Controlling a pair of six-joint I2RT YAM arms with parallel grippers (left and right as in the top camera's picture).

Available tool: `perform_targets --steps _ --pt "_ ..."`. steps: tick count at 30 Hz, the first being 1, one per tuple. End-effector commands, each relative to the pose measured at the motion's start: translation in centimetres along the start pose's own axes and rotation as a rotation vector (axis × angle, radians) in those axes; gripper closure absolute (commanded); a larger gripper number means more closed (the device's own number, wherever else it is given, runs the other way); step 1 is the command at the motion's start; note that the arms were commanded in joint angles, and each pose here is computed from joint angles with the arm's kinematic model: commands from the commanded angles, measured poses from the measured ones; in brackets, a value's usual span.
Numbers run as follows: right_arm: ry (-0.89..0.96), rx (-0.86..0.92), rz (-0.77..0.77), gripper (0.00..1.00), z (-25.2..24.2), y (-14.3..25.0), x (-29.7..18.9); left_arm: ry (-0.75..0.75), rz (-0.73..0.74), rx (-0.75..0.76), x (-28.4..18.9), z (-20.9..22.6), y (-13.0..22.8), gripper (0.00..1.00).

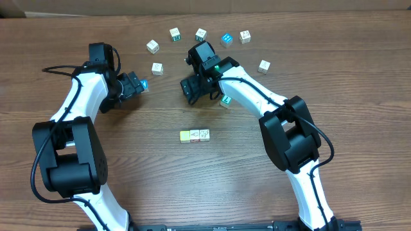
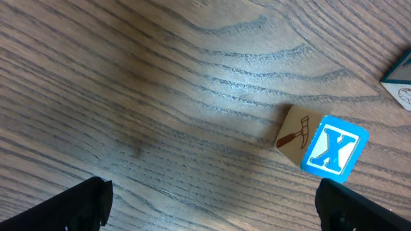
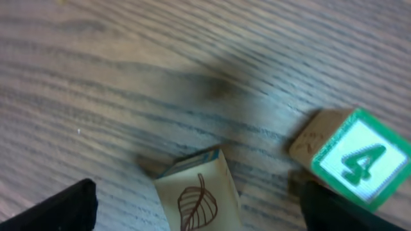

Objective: Form a horizontal line

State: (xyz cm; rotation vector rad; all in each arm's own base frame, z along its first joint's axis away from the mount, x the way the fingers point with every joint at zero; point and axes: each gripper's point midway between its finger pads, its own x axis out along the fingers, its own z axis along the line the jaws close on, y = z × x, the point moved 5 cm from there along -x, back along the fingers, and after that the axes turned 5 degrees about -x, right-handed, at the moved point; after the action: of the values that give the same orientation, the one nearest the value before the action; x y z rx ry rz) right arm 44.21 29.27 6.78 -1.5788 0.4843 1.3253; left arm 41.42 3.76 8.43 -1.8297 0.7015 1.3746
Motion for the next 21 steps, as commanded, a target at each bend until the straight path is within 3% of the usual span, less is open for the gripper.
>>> perform_targets --steps 1,17,21 --pt "0.006 -0.003 0.004 0.0 0.12 0.16 0.24 0.0 -0.01 0.008 0.08 -0.4 -0.3 0.01" --pt "0.006 -0.005 -0.023 0.02 0.14 -0.36 0.24 0.001 -0.01 0.008 0.07 -0.4 -0.31 0.0" --pt "0.02 -0.005 -0.023 0.17 -0.03 -0.36 0.24 0.0 -0.01 0.008 0.07 -0.4 -0.31 0.01"
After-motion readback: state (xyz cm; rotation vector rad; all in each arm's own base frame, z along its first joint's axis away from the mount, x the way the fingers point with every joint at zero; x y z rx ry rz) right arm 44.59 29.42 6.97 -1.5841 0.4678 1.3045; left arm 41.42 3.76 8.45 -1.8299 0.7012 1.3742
